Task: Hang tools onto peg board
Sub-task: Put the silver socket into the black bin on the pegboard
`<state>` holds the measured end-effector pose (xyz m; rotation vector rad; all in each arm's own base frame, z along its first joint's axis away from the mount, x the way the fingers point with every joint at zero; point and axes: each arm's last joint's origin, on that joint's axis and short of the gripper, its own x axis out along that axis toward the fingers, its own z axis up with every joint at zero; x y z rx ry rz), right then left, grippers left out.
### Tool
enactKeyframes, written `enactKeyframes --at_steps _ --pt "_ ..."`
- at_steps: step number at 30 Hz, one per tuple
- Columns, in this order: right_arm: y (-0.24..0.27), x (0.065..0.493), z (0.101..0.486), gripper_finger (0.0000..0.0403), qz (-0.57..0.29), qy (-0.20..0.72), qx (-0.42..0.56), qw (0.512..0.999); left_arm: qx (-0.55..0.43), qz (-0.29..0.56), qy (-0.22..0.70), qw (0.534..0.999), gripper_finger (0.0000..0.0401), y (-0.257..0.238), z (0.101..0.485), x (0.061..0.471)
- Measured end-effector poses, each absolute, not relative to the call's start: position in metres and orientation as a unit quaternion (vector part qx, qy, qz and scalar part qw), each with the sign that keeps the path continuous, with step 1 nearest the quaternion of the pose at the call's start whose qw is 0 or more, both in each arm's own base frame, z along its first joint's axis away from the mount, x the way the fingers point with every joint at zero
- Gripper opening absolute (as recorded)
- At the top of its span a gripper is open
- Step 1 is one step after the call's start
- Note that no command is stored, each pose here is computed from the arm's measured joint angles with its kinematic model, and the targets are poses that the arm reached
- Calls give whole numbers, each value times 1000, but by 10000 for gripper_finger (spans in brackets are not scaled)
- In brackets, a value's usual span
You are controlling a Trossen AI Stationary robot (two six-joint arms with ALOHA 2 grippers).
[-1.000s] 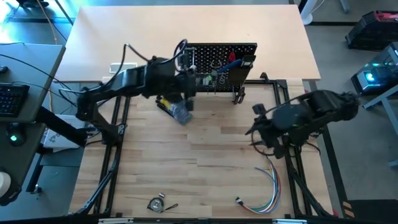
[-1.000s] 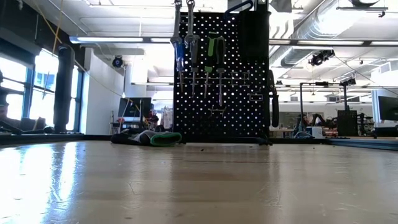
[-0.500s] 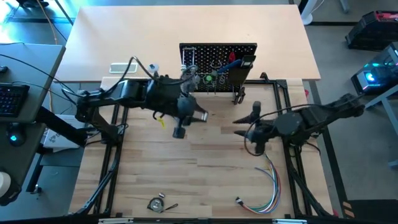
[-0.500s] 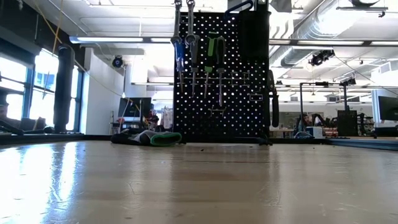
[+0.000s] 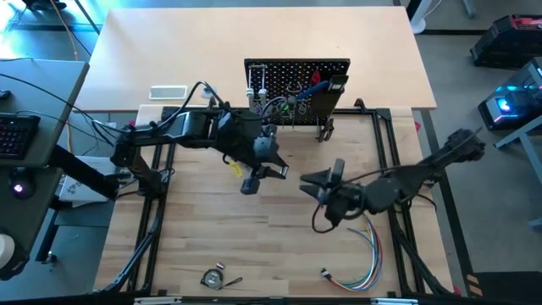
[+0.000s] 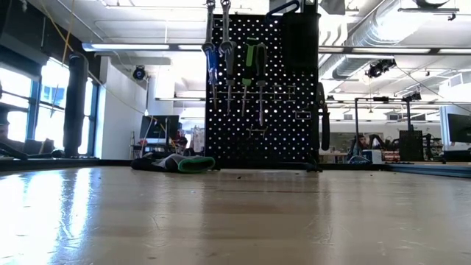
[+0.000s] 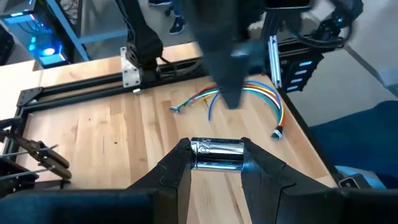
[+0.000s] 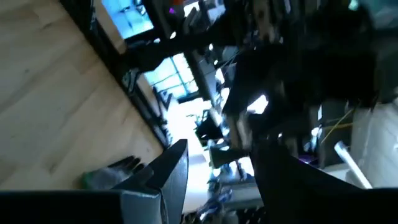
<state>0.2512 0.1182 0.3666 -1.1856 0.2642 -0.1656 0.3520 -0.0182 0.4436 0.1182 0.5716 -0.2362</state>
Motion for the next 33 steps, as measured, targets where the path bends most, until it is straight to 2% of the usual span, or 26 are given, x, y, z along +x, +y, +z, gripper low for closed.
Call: enactKeyframes --at_steps 13,22,25,33 --pt "130 274 362 167 -89 88 -611 781 26 -138 279 950 98 -20 441 357" --pt "121 297 348 164 -127 114 -620 765 10 -167 292 942 100 -23 428 371" --pt "118 298 348 147 -140 123 -615 766 10 -166 292 942 100 -23 427 372" --pt "118 298 347 64 -136 126 -617 765 12 -163 292 942 101 -21 427 371"
